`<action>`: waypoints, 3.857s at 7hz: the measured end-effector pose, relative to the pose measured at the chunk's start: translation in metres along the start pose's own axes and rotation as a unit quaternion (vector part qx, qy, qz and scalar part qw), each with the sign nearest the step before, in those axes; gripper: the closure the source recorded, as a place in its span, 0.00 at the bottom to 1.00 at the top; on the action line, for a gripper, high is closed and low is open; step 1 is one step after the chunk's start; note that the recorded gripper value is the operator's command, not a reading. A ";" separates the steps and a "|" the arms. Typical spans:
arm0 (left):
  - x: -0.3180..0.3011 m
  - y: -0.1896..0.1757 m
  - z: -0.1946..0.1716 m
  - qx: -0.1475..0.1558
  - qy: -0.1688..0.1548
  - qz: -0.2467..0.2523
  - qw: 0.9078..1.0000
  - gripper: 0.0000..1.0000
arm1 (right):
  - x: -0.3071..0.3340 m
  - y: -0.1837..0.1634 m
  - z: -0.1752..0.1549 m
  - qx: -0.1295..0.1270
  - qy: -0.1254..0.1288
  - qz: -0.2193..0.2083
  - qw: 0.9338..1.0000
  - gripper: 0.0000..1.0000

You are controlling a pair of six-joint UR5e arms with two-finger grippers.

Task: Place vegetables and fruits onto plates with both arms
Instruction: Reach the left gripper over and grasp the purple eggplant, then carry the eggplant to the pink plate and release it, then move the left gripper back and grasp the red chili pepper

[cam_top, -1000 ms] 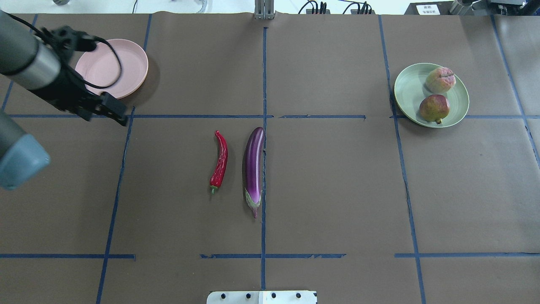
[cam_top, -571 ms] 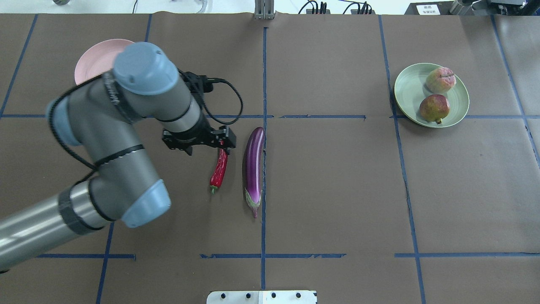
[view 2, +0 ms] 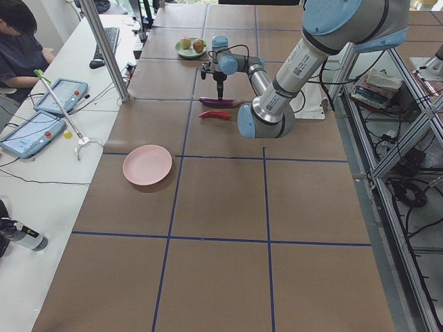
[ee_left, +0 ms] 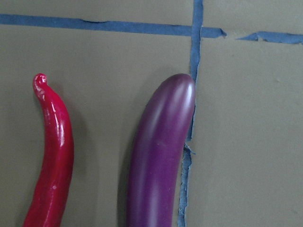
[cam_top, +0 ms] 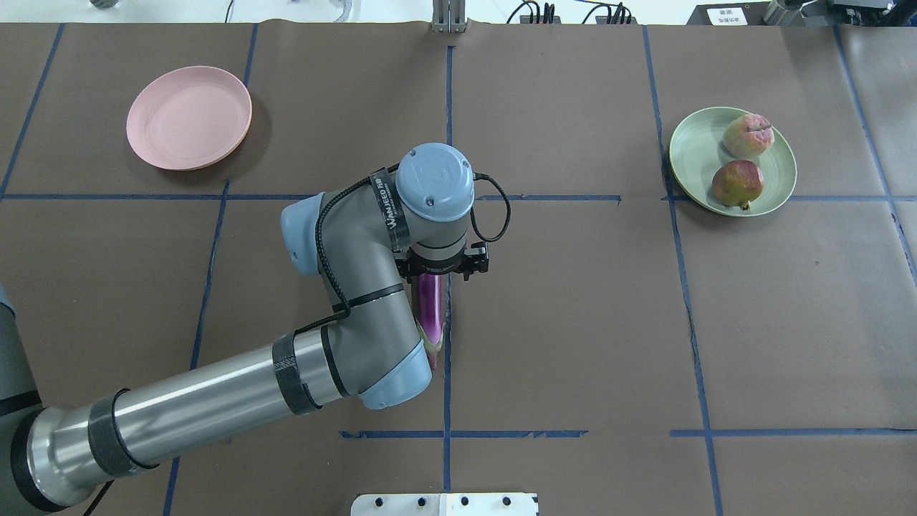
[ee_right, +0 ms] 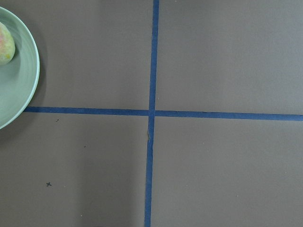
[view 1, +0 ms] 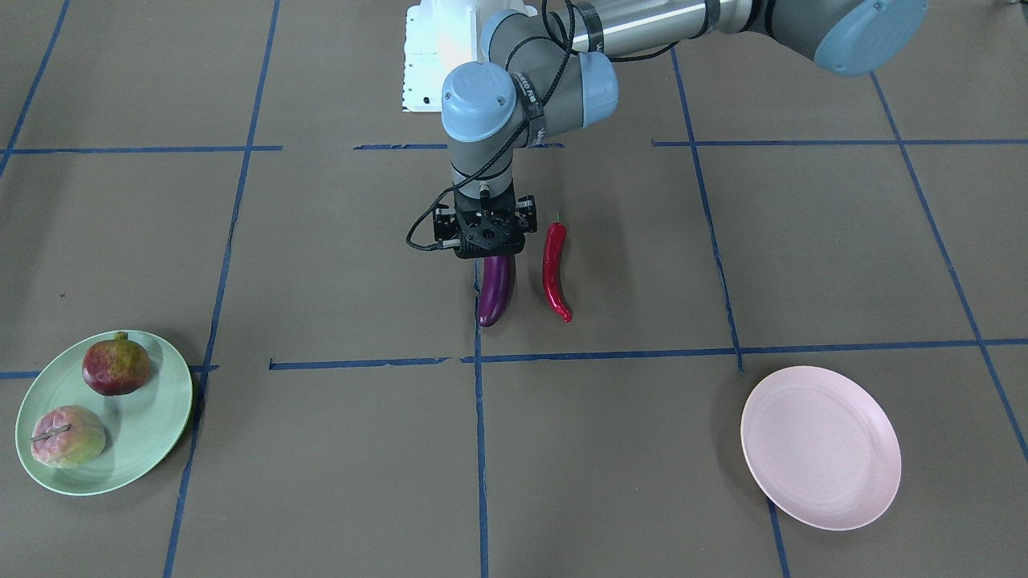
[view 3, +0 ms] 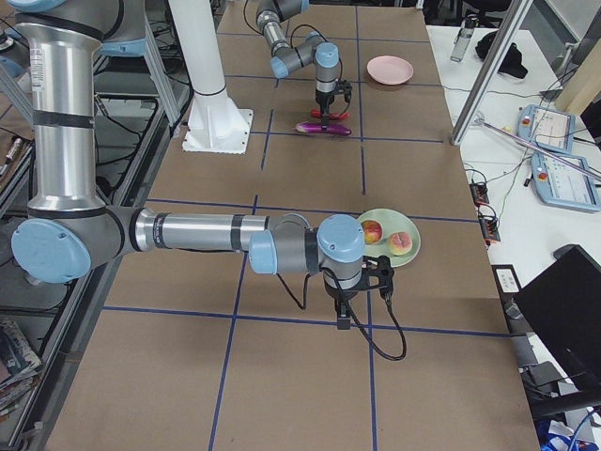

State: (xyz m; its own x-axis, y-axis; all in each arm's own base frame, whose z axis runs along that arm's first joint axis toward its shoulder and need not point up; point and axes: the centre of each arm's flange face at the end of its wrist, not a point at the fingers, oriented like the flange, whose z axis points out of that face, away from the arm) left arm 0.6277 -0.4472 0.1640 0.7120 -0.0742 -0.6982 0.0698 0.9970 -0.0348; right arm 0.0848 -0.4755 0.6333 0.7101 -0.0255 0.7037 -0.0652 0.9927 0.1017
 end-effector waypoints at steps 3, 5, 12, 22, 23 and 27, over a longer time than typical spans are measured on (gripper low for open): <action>-0.013 0.001 0.017 -0.004 -0.015 -0.004 1.000 0.77 | 0.000 0.000 0.000 0.000 0.000 -0.002 1.000 0.00; -0.016 0.002 0.020 0.000 -0.018 -0.004 1.000 1.00 | 0.000 0.000 0.000 0.000 0.000 -0.005 1.000 0.00; -0.272 -0.235 -0.067 0.042 -0.037 0.033 0.998 1.00 | 0.002 0.002 0.003 -0.003 0.000 -0.001 1.000 0.00; -0.240 -0.200 -0.080 -0.021 0.072 0.009 0.997 0.00 | 0.003 0.007 0.004 -0.004 -0.002 0.000 1.000 0.00; -0.194 -0.150 -0.058 -0.036 0.070 0.003 0.997 0.00 | 0.003 0.007 0.003 -0.004 -0.002 0.001 1.000 0.00; -0.103 -0.011 0.033 -0.024 0.016 0.028 0.999 0.64 | 0.002 0.006 0.003 -0.004 -0.002 0.002 1.000 0.00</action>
State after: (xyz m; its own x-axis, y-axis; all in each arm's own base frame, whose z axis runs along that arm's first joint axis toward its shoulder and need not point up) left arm 0.5766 -0.4509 0.2597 0.6906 -0.0175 -0.7231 -0.0037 0.9996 -0.0277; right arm 0.0834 -0.4702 0.6373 0.7064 -0.0225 0.7075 -0.0624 0.9936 0.0940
